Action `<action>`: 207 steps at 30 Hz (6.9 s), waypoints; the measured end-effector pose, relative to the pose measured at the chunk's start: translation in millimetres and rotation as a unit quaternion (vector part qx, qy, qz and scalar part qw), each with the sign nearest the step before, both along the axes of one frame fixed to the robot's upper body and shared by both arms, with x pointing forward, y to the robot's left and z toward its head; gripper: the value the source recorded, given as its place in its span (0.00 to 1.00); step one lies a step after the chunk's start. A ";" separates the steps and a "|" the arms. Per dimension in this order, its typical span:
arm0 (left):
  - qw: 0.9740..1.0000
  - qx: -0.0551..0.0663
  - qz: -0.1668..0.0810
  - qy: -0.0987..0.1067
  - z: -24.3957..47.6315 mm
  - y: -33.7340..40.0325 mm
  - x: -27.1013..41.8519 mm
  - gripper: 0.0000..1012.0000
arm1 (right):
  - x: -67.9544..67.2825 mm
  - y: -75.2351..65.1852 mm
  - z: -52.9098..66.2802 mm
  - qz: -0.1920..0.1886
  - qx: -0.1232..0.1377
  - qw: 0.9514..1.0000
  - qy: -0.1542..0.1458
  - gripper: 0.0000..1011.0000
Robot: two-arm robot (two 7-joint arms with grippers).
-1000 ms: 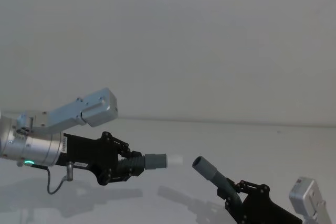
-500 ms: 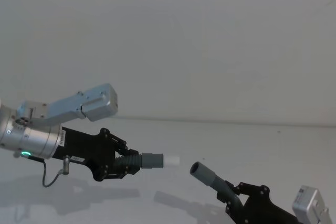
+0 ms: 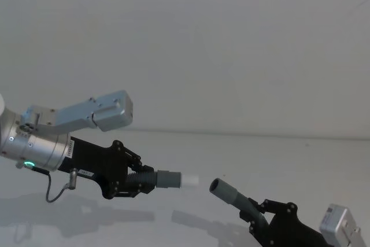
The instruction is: Use both hands to pick up one end of the pipe from the table, align the ends, and insert them.
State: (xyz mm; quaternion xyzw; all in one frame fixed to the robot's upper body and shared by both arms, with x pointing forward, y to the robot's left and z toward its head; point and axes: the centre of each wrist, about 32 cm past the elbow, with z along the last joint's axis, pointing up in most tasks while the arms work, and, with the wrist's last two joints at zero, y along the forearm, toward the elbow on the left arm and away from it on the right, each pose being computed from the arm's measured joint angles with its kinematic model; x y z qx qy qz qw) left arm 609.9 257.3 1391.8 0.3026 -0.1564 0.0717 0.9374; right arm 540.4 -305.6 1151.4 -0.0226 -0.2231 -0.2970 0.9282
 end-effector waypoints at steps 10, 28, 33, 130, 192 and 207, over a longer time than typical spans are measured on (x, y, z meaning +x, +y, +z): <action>1.000 0.014 -0.010 0.006 6.3 -2.6 1.3 0.30 | 1.9 1.8 2.4 -0.006 -0.005 1.000 -0.006 0.22; 0.999 0.038 -0.011 0.006 18.1 -7.4 8.5 0.30 | 5.6 -1.5 1.1 0.008 -0.018 0.999 -0.040 0.22; 0.999 0.043 -0.012 0.005 20.7 -9.4 10.3 0.30 | 5.6 -1.9 1.7 0.008 -0.023 0.999 -0.045 0.22; 0.982 0.172 -0.052 -0.057 63.0 -60.9 32.0 0.30 | -3.6 10.4 12.7 -0.038 -0.051 0.997 -0.034 0.22; 0.981 0.169 -0.068 -0.065 65.3 -69.4 35.7 0.30 | -2.0 6.0 18.1 -0.027 -0.059 0.996 -0.054 0.22; 0.981 0.166 -0.071 -0.067 66.1 -69.3 35.6 0.30 | -3.3 6.5 19.2 -0.024 -0.068 0.996 -0.053 0.22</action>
